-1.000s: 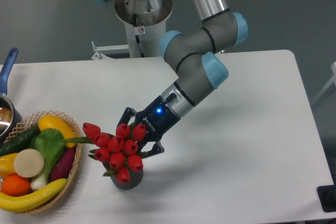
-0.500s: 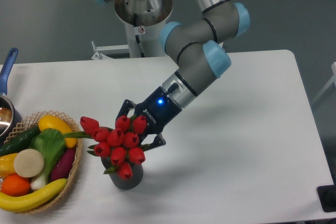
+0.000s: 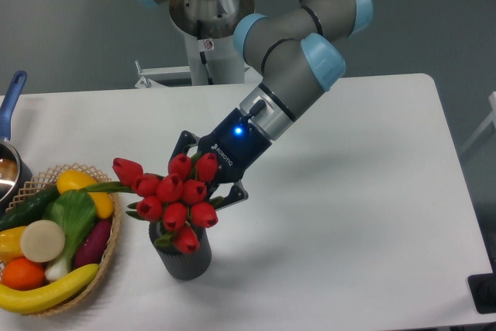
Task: Pick up the flowers from the vase
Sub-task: 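Lift the gripped tulips up out of the grey vase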
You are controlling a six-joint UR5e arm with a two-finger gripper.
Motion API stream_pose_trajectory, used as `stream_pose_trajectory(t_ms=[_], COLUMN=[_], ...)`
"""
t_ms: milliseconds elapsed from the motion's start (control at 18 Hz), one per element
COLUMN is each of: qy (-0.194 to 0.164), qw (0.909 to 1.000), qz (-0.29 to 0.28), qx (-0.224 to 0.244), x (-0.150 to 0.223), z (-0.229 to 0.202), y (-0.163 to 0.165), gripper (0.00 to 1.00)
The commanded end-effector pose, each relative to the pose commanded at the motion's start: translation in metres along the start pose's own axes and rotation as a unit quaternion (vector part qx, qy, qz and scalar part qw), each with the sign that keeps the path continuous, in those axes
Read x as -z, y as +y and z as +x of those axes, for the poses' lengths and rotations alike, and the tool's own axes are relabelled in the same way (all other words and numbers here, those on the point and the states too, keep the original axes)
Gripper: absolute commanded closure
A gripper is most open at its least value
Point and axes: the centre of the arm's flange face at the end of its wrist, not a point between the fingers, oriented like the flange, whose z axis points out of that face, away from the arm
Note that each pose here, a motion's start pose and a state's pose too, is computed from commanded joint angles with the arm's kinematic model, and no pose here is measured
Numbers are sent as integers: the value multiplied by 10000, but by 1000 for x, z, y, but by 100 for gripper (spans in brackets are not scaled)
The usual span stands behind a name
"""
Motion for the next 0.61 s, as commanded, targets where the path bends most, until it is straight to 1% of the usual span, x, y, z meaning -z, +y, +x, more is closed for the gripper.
stream_pose_trajectory(t_ms=[167,333,611], qy=[-88,-160,-292], qw=[9999,9995,9985], qz=[61,137,225], qx=[36,233,398], x=[11,20,36], z=[1,-2,5], y=[-18,-42,-78], gripper=[57,57,57])
